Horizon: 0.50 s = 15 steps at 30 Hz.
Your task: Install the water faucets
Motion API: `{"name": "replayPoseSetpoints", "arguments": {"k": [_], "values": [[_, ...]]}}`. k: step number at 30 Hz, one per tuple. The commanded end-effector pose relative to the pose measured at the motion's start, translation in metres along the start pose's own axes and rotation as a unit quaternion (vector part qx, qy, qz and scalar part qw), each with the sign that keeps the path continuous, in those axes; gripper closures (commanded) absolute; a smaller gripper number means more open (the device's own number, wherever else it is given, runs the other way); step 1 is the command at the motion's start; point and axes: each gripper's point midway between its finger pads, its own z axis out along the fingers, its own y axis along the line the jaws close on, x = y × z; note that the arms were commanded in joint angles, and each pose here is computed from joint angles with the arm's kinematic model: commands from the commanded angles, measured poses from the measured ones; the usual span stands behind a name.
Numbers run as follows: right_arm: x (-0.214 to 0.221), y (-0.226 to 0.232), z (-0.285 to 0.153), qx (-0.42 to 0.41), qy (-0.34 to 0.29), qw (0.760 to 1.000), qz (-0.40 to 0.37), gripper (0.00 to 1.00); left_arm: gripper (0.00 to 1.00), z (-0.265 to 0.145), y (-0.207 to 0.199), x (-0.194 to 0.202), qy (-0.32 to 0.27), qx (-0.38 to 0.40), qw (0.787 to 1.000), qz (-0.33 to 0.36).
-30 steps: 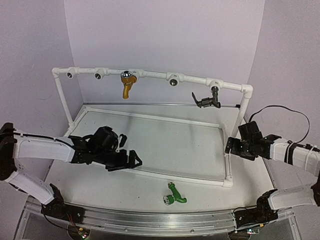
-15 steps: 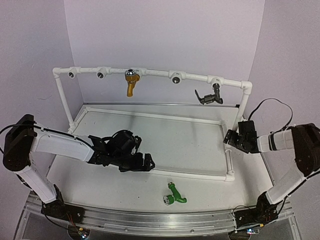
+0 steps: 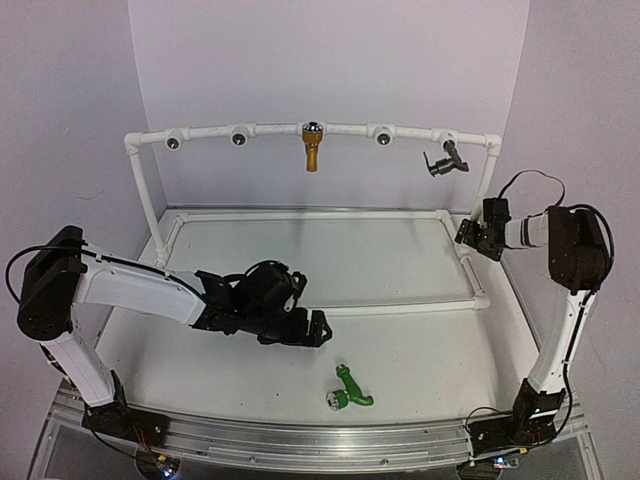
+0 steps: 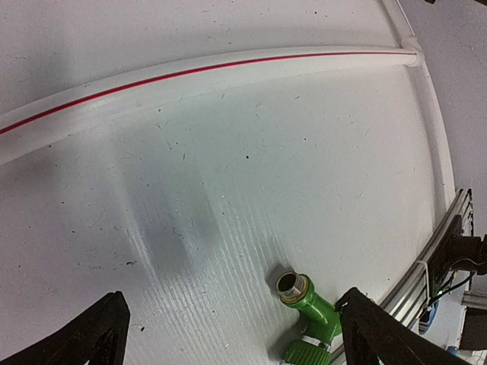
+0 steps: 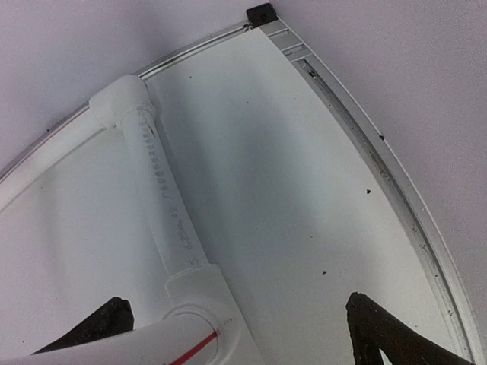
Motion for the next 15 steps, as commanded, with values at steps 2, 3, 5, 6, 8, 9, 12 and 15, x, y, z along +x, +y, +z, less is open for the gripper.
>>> {"name": "replayPoseSetpoints", "arguments": {"k": [2, 3, 5, 6, 8, 9, 12, 15], "values": [[-0.017, 0.006, -0.034, 0.001, 0.048, 0.998, -0.029, 0.02, 0.0, -0.013, -0.006, -0.028, -0.041, -0.023, 0.998, 0.034], [-0.014, 0.009, -0.052, -0.004, 0.047, 0.999, -0.028, 0.02, 0.0, -0.017, -0.003, -0.035, -0.049, -0.03, 0.998, 0.039], [0.003, 0.029, -0.088, -0.04, 0.051, 0.997, -0.041, 0.02, 0.0, -0.024, 0.002, -0.05, -0.064, -0.037, 0.996, 0.04], [0.016, 0.044, -0.106, -0.06, 0.054, 0.995, -0.06, 0.02, 0.0, -0.026, 0.006, -0.058, -0.069, -0.037, 0.996, 0.037], [0.052, 0.074, -0.143, -0.102, 0.071, 0.986, -0.108, 0.02, 0.0, -0.031, 0.013, -0.073, -0.078, -0.036, 0.996, 0.031], [0.079, 0.092, -0.161, -0.137, 0.093, 0.977, -0.131, 0.02, 0.0, -0.033, 0.014, -0.078, -0.081, -0.036, 0.996, 0.03], [0.168, 0.143, -0.212, -0.253, 0.187, 0.931, -0.182, 0.02, 0.0, -0.038, 0.026, -0.089, -0.098, -0.05, 0.994, 0.02], [0.245, 0.166, -0.262, -0.304, 0.256, 0.887, -0.237, 0.02, 0.0, -0.047, 0.035, -0.098, -0.124, -0.07, 0.99, 0.009]]}}
